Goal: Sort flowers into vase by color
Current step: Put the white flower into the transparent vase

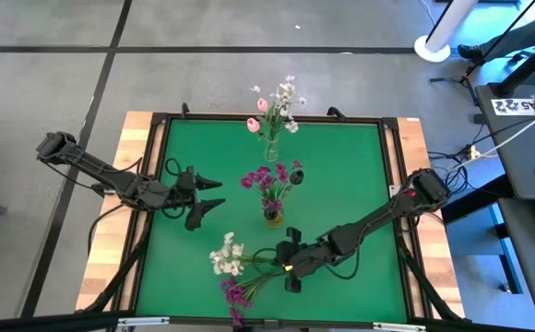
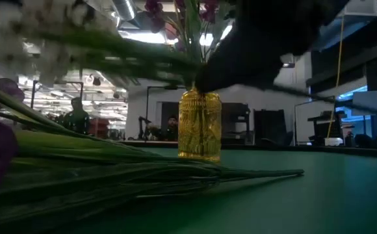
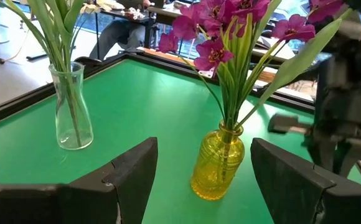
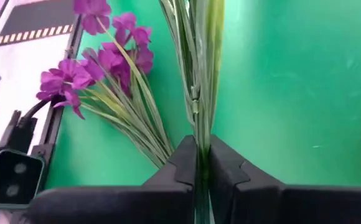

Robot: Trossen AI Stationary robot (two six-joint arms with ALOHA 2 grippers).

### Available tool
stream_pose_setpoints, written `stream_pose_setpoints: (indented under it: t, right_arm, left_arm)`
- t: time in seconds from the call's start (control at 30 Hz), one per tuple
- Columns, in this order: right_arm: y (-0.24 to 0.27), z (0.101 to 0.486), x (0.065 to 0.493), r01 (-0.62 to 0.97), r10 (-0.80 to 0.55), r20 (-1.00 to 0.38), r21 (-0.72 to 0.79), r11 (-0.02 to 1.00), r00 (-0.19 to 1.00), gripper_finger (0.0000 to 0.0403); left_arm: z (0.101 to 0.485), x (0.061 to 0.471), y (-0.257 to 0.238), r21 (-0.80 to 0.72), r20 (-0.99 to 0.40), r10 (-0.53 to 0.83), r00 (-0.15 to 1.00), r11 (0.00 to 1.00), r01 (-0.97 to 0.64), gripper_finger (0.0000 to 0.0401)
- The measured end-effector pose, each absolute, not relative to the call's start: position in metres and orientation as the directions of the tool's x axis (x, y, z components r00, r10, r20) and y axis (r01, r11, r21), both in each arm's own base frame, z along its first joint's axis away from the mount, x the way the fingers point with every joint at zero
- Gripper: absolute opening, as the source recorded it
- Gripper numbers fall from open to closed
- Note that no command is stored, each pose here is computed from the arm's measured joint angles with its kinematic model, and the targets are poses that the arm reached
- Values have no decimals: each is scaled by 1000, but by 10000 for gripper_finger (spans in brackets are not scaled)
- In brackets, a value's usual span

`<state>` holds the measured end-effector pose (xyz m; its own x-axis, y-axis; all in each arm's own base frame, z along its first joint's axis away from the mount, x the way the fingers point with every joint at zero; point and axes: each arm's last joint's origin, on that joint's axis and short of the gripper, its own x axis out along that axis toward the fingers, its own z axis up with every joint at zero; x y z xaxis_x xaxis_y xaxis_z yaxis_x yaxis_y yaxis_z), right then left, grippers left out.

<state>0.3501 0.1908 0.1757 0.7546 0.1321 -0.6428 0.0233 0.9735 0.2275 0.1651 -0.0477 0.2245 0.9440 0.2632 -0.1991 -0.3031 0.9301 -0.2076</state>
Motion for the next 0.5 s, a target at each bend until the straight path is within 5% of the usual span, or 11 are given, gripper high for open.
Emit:
stream_pose_setpoints:
  t: [0.27,0.5]
  right_arm:
    - [190,213,325,17,84,-645,149,989,760,11]
    - [192,268,299,-24,72,-499,102,995,864,11]
  left_arm:
    - [246,159,-45,-211,-111,267,957,935,-285,253]
    - [265,153,-43,-237,-51,263,963,934,-267,253]
